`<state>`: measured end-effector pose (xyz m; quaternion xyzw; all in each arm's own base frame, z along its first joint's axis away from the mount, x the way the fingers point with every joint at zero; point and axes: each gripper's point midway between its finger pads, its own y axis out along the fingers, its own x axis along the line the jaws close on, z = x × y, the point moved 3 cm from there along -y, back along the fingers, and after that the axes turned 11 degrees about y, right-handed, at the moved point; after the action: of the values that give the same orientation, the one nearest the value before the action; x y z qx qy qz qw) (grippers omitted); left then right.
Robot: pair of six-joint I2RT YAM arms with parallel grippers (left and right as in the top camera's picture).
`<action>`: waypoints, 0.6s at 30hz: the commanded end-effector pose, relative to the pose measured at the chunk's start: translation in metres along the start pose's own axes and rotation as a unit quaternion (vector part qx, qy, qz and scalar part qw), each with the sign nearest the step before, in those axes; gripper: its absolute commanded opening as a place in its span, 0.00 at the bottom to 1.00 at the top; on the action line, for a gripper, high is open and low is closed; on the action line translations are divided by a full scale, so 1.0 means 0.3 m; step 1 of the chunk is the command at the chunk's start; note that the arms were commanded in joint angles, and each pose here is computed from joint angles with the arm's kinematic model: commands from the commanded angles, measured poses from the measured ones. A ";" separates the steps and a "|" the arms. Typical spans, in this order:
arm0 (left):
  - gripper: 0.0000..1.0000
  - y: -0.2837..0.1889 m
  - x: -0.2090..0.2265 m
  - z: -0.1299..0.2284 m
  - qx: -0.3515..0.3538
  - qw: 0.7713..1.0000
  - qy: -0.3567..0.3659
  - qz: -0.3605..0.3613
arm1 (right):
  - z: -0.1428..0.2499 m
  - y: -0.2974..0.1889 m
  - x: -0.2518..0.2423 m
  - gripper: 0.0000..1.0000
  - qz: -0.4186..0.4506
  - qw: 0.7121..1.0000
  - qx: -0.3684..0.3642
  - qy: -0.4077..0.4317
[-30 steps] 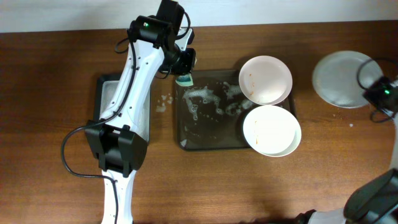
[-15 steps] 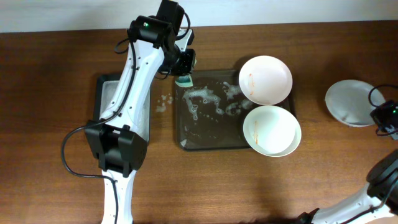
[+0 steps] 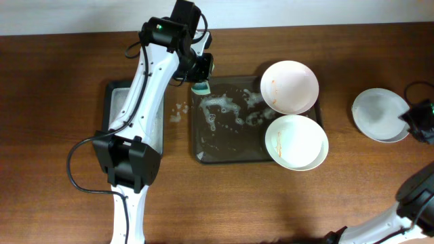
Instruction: Clean dirty plates on tray and stack at the side
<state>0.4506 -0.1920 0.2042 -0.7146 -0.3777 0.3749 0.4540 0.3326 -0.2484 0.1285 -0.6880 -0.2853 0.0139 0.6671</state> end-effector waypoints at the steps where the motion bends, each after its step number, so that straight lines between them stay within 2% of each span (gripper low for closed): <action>1: 0.01 0.027 0.007 0.001 0.007 1.000 -0.005 0.002 | 0.205 -0.101 0.230 0.44 -0.093 0.988 0.080 -0.094; 4: 0.01 0.027 0.013 -0.001 0.006 1.000 -0.005 -0.004 | 0.387 -0.073 0.291 0.45 -0.075 0.971 0.155 -0.165; 10: 0.01 0.027 0.024 -0.001 0.006 1.000 -0.004 -0.015 | 0.660 -0.012 0.373 0.42 -0.026 0.936 0.225 -0.271; 14: 0.01 0.024 0.058 0.001 0.008 0.999 -0.003 -0.049 | 0.809 0.017 0.434 0.40 -0.014 0.913 0.239 -0.331; 18: 0.01 0.016 0.096 0.001 0.006 0.999 -0.013 -0.053 | 0.913 0.090 0.447 0.40 0.056 0.914 0.190 -0.353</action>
<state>0.4553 -0.1821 0.2027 -0.7005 -0.4027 0.3597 0.4667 0.3530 0.0422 0.1390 -0.4682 -0.4939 0.3069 0.6653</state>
